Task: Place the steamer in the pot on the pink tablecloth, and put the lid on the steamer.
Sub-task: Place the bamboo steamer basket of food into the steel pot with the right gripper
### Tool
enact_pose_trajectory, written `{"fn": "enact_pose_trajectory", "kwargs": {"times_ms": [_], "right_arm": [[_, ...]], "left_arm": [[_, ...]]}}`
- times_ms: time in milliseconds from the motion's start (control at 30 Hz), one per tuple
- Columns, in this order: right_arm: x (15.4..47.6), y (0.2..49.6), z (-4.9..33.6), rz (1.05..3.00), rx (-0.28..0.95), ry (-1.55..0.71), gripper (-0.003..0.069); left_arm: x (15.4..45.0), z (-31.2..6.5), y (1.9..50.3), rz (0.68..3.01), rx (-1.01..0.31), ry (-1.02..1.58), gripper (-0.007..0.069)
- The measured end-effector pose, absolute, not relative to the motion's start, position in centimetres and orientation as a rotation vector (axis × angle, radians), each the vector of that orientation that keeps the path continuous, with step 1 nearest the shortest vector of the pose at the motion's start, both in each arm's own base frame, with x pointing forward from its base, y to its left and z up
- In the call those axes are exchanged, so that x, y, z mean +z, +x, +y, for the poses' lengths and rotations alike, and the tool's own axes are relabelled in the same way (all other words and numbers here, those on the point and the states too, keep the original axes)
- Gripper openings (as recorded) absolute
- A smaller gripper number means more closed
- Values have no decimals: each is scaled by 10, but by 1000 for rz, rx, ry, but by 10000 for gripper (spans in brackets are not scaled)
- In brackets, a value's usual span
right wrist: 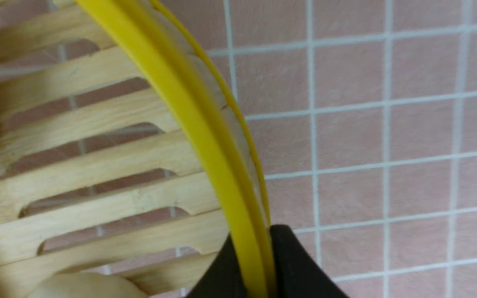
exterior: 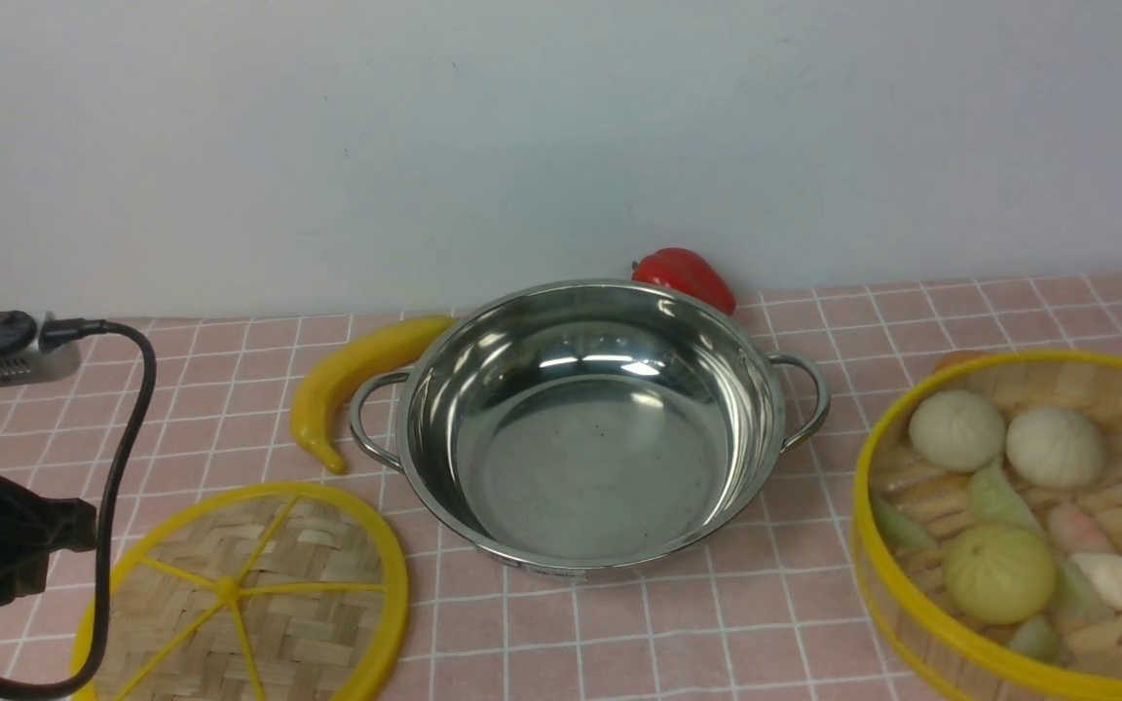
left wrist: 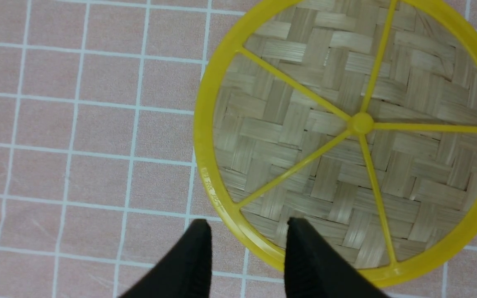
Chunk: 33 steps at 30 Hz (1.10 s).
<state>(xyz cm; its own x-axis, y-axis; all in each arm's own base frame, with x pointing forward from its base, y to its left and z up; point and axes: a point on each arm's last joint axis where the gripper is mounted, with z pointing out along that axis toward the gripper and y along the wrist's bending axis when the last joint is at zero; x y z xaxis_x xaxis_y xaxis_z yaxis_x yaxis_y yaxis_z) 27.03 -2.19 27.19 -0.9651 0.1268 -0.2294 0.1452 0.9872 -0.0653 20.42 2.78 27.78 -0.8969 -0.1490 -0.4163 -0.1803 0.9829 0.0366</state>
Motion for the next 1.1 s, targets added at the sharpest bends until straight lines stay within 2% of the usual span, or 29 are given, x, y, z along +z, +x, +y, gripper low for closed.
{"fn": "enact_pose_trajectory", "kwargs": {"times_ms": [33,67,167,333,367,400,467,500,567,667,767,1100], "right_arm": [[290,269,-20,2873,-95,206,54],[294,270,-20,2862,-90,204,54],[330,285,0,2763,47,137,54],[346,321,51,2698,178,-25,54],[340,344,82,2705,216,-95,54],[343,347,88,2694,225,-109,54],[327,376,126,2724,256,-179,54],[326,378,129,2724,257,-187,54],[310,404,164,2721,277,-256,54],[298,425,191,2696,295,-292,54],[279,443,206,2695,295,-297,54],[224,461,211,2792,227,-283,54]], "left_arm": [[278,28,204,2704,103,-235,243],[278,28,204,2704,103,-235,243],[278,28,205,2701,102,-234,243],[278,27,205,2701,84,-240,243],[278,27,205,2701,82,-241,243],[278,27,205,2701,82,-241,243],[278,27,205,2701,82,-241,243],[278,27,205,2701,82,-241,243],[278,27,205,2701,81,-240,243],[278,27,205,2701,82,-237,243],[278,27,205,2701,82,-237,243],[278,27,205,2697,81,-237,243]]}}
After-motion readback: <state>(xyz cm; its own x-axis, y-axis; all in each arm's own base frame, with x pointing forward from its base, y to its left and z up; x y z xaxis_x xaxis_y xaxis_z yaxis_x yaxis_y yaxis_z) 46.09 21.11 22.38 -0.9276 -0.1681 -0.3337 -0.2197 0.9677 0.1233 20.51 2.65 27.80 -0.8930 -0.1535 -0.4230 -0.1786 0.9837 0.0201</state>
